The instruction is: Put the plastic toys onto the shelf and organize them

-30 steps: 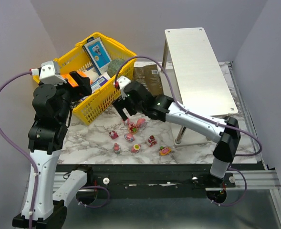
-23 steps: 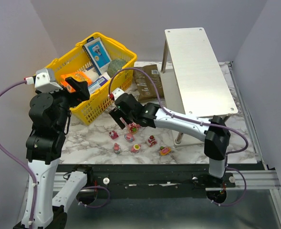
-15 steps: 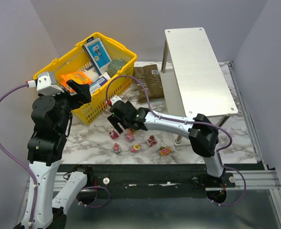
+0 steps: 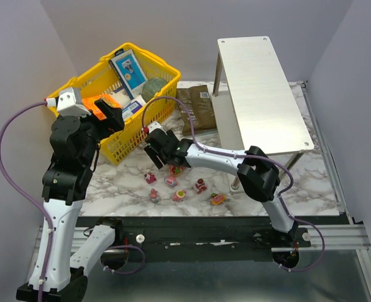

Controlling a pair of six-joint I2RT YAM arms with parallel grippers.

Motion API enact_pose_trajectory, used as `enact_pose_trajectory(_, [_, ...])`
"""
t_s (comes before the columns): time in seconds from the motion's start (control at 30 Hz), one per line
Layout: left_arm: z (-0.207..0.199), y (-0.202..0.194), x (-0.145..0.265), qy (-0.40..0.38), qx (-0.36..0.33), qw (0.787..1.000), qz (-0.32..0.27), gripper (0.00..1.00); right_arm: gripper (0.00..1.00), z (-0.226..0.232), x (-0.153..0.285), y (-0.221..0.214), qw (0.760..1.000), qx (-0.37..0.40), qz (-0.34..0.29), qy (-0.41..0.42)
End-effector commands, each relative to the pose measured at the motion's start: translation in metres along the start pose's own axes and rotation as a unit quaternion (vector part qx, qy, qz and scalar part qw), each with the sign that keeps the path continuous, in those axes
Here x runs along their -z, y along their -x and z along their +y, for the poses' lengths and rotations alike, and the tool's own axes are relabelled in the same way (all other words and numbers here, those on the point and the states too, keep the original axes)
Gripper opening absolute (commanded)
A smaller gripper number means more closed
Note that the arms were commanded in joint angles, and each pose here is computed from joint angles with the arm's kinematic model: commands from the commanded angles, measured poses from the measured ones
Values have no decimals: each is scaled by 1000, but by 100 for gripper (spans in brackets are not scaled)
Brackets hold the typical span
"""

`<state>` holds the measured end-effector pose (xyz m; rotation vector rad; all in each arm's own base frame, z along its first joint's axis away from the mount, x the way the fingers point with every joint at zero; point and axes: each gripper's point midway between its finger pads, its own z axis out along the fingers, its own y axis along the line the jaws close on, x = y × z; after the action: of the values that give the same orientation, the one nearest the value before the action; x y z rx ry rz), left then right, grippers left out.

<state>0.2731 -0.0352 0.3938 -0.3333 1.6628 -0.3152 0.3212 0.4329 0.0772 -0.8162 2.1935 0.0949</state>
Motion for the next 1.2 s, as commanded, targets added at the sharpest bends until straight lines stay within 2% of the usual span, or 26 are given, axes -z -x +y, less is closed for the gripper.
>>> enact_pose_trajectory(0.0, [-1,5,2,-2,-9,1000,-12,99,82,7,-13,7,1000,-14,-9,19])
enact_pose_trajectory(0.13, [-3,4,2,-7,-11,1000,-10,99,70,13,-19,0,1000,-10,1,28])
enact_pose_trajectory(0.4, [-1,0,4,-5,-15,1000,-10,99,63,18,-25,-19,999,-16,26,38])
enact_pose_trajectory(0.5, [-1,1,6,-3,-16,1000,-11,99,50,16,-27,-23,999,-19,29,29])
enact_pose_trajectory(0.6, [0,0,6,-1,-18,1000,-10,99,22,14,-24,-19,999,-20,25,28])
enact_pose_trajectory(0.63, [1,1,7,0,-19,1000,-11,99,8,13,-23,-19,999,-23,23,24])
enact_pose_trajectory(0.67, [1,1,7,0,-21,1000,-11,99,4,12,-22,-16,999,-24,21,22])
enact_pose_trajectory(0.73, [1,1,8,0,-21,1000,-12,99,1,8,-13,-8,999,-32,10,18])
enact_pose_trajectory(0.93, [-1,4,11,-4,-23,1000,-17,99,1,-11,32,29,998,-53,-28,11])
enact_pose_trajectory(1.1, [-2,7,14,-8,-22,999,-23,99,1,-38,107,84,993,-82,-81,11])
enact_pose_trajectory(1.17, [-3,8,16,-10,-23,999,-25,99,1,-53,133,93,992,-84,-90,0])
